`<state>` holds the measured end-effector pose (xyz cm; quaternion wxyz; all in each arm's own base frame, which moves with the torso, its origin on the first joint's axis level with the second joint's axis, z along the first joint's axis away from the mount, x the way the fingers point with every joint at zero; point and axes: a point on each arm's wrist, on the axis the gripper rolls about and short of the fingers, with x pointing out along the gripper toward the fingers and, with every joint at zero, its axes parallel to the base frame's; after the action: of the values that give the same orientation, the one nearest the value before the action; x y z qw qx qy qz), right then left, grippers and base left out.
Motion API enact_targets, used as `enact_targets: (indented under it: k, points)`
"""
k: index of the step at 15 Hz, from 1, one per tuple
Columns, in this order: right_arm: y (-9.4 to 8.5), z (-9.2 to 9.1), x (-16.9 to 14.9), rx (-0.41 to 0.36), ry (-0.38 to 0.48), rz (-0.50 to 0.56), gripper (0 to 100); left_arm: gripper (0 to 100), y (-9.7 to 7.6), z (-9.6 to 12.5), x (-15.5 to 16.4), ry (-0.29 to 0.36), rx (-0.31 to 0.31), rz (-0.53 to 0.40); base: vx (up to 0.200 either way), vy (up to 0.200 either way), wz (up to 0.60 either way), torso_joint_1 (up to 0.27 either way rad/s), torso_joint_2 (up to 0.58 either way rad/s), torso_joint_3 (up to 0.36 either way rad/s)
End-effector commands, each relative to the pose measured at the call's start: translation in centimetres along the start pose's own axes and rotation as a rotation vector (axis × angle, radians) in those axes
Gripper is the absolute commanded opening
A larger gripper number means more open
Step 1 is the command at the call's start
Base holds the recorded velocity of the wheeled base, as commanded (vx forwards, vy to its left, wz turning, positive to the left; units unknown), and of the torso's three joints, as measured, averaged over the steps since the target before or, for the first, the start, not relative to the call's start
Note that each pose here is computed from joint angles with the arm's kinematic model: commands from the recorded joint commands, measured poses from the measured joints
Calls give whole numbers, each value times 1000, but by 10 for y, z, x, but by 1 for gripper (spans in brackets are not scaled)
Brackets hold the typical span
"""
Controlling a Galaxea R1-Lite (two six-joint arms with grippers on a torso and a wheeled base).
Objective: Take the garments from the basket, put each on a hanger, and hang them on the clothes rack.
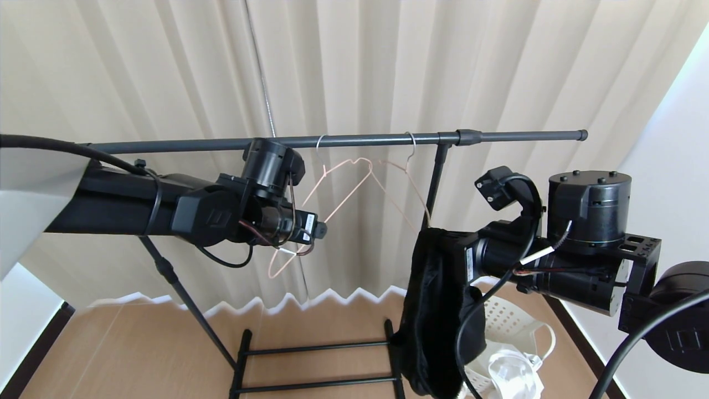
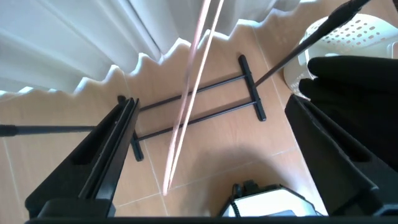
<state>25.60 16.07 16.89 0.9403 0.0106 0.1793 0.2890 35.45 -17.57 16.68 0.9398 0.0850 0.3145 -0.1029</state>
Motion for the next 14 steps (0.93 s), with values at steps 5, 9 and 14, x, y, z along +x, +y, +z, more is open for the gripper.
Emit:
enact_targets:
  k: [5,9,14]
  points:
    - [0,-1,1,0,4,1,0,100,7,-4,36,-24,18,-13,0,0,0,0,0,0]
    - [0,-2,2,0,6,1,0,100,7,-8,48,-30,27,-9,0,0,0,0,0,0]
    - [0,-1,2,0,4,-1,0,100,5,-3,53,-49,22,-10,0,0,0,0,0,0]
